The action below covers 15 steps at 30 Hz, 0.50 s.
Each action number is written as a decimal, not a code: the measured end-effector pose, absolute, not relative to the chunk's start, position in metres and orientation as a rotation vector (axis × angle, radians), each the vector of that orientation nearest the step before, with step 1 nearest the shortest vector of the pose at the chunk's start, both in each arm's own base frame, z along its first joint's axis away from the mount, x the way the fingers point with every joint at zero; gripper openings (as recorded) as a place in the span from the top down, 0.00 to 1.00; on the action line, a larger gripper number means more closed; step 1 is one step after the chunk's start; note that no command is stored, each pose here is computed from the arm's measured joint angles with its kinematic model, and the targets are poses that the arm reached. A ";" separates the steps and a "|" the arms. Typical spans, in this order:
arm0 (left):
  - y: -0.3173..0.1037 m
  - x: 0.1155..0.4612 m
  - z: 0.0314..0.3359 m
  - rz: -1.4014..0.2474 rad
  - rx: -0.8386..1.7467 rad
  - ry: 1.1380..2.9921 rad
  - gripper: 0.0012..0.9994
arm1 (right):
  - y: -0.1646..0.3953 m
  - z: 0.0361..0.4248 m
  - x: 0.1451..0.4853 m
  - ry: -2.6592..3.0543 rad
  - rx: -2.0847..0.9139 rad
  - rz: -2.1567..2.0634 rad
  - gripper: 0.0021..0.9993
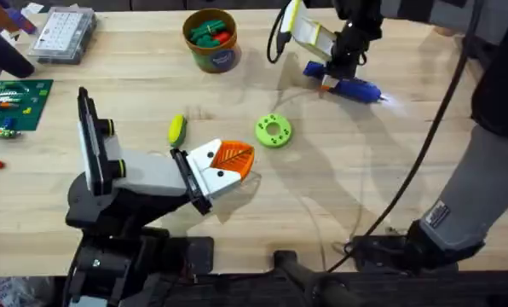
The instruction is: Pick up the gripper from the table and insert it into the empty holder that is missing its gripper. Then pick up a screw, insert it into the mounting hole, and use the screwdriver to tighten it. Finally, clean up the table by picking up the vegetable and placing it into the bucket.
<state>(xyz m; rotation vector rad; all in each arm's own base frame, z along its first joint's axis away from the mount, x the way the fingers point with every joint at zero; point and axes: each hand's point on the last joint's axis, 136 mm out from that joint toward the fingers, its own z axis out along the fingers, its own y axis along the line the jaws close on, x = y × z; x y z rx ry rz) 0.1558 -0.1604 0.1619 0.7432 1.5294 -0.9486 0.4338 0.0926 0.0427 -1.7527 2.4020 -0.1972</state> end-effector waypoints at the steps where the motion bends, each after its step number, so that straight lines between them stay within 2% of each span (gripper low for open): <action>1: -0.160 0.156 0.162 -0.949 0.743 1.529 1.00 | 0.091 0.043 0.434 2.405 -1.747 -0.193 0.96; 4: -0.160 0.156 0.162 -0.949 0.743 1.529 1.00 | 0.090 0.043 0.434 2.408 -1.740 -0.182 0.96; 5: -0.160 0.156 0.162 -0.949 0.743 1.529 1.00 | 0.090 0.043 0.434 2.409 -1.739 -0.183 0.93; 6: -0.160 0.156 0.162 -0.949 0.743 1.530 0.98 | 0.090 0.042 0.434 2.410 -1.741 -0.181 0.80; 7: -0.160 0.156 0.162 -0.946 0.745 1.528 0.89 | 0.090 0.042 0.434 2.409 -1.742 -0.180 0.65; 11: -0.160 0.156 0.162 -0.948 0.743 1.529 0.26 | 0.091 0.043 0.435 2.404 -1.743 -0.184 0.07; 12: -0.160 0.156 0.162 -0.948 0.743 1.529 0.11 | 0.090 0.043 0.432 2.407 -1.755 -0.179 0.02; 13: -0.160 0.156 0.162 -0.951 0.741 1.531 0.04 | 0.090 0.043 0.430 2.415 -1.763 -0.173 0.01; 15: -0.160 0.156 0.162 -0.951 0.741 1.531 0.02 | 0.088 0.041 0.419 2.447 -1.790 -0.143 0.00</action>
